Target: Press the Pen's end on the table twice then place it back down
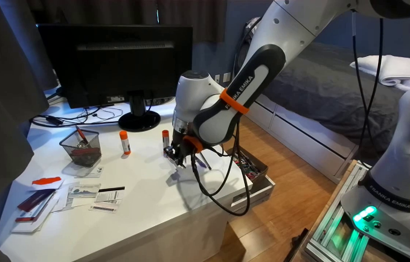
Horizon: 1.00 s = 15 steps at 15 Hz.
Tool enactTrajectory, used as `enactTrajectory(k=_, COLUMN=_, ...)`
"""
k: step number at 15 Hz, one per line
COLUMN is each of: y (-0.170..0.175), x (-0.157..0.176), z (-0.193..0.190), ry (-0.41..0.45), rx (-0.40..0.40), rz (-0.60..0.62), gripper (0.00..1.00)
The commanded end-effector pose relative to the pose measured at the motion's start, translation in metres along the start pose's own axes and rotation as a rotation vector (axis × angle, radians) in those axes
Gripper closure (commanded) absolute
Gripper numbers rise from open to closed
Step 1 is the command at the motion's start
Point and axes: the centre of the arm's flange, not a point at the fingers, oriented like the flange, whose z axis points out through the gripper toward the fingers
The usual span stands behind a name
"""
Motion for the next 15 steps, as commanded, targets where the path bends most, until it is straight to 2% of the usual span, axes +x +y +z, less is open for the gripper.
enactTrajectory(k=1, y=-0.001, x=-0.013, z=0.009, ry=0.039, rx=-0.028, rz=-0.018, gripper=0.97)
enactTrajectory(k=4, y=0.0, x=-0.014, z=0.011, ry=0.045, rx=-0.042, rz=-0.033, gripper=0.97)
enactTrajectory(k=5, y=0.001, x=-0.014, z=0.012, ry=0.043, rx=-0.046, rz=-0.035, gripper=0.7)
enactTrajectory(k=10, y=0.004, x=-0.019, z=0.011, ry=0.024, rx=-0.04, rz=-0.042, gripper=0.35)
enactTrajectory(k=11, y=0.003, x=-0.023, z=0.002, ry=-0.003, rx=-0.004, rz=-0.052, gripper=0.27)
enactTrajectory(k=15, y=-0.007, x=-0.045, z=-0.047, ry=-0.057, rx=0.046, rz=-0.041, gripper=0.02)
